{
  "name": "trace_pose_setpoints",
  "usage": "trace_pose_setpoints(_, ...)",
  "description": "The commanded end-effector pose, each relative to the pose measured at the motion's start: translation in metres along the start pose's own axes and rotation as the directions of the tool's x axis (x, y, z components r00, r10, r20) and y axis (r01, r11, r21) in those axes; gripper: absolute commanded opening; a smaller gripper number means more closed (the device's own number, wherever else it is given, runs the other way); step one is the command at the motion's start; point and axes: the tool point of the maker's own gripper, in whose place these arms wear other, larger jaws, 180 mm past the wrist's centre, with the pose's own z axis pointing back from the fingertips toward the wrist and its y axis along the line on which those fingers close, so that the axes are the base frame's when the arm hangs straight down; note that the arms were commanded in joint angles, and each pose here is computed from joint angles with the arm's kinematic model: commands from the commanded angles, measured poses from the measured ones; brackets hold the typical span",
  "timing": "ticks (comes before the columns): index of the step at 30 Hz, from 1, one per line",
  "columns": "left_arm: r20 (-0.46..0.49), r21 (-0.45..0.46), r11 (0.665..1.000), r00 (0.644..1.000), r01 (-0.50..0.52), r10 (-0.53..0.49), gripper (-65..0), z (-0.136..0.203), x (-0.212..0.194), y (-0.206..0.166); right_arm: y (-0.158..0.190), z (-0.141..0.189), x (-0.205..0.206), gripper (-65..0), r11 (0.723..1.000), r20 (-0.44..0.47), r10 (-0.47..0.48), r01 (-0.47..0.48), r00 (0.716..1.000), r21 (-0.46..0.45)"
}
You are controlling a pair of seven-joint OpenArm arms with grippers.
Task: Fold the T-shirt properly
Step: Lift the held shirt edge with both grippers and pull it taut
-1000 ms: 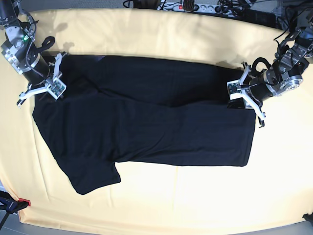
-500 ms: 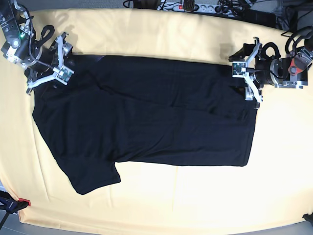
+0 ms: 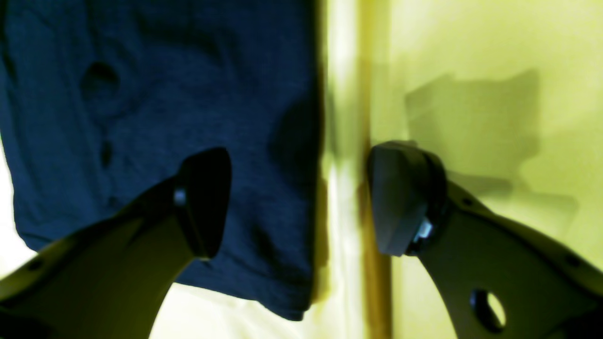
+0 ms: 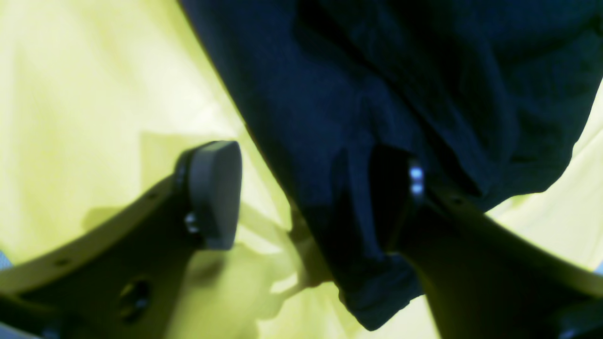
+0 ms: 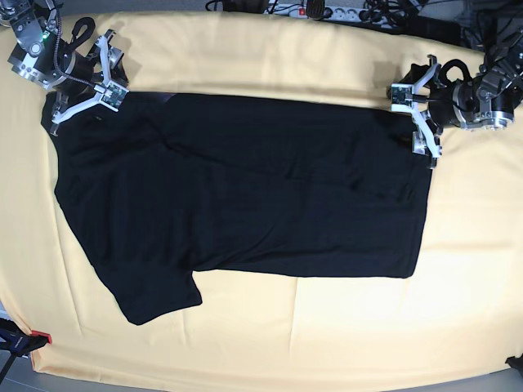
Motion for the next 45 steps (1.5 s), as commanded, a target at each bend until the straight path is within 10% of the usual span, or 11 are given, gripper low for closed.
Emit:
trace_pose_setpoints(1, -0.06, 0.049, 0.998, 0.998, 0.032, -0.029, -18.8, 0.004, -0.013, 0.011, -0.009, 0.002, 0.001, -27.2, 1.0, 0.009, 0.012, -0.012, 1.0, -0.021)
trace_pose_setpoints(17, -0.117, 0.274, 0.96, 0.993, 0.063, -0.032, -18.8, 0.011, -0.024, 0.054, -0.006, -0.009, -0.027, -29.1, 1.0, -0.059, -0.024, 0.025, 0.998, 0.005)
trace_pose_setpoints(33, -0.137, 0.549, 0.829, 0.99, 0.111, -0.041, -18.8, 0.036, -0.015, 0.104, -0.018, -0.009, -0.021, -29.1, 0.999, -0.042, -0.028, 0.027, 0.999, -0.027)
trace_pose_setpoints(45, -0.093, 0.326, 0.945, 0.995, 0.012, 0.019, -18.8, 0.016, -0.011, 0.062, -0.014, -0.009, -0.021, -29.1, 1.0, -0.044, -0.017, 0.017, 0.999, -0.009)
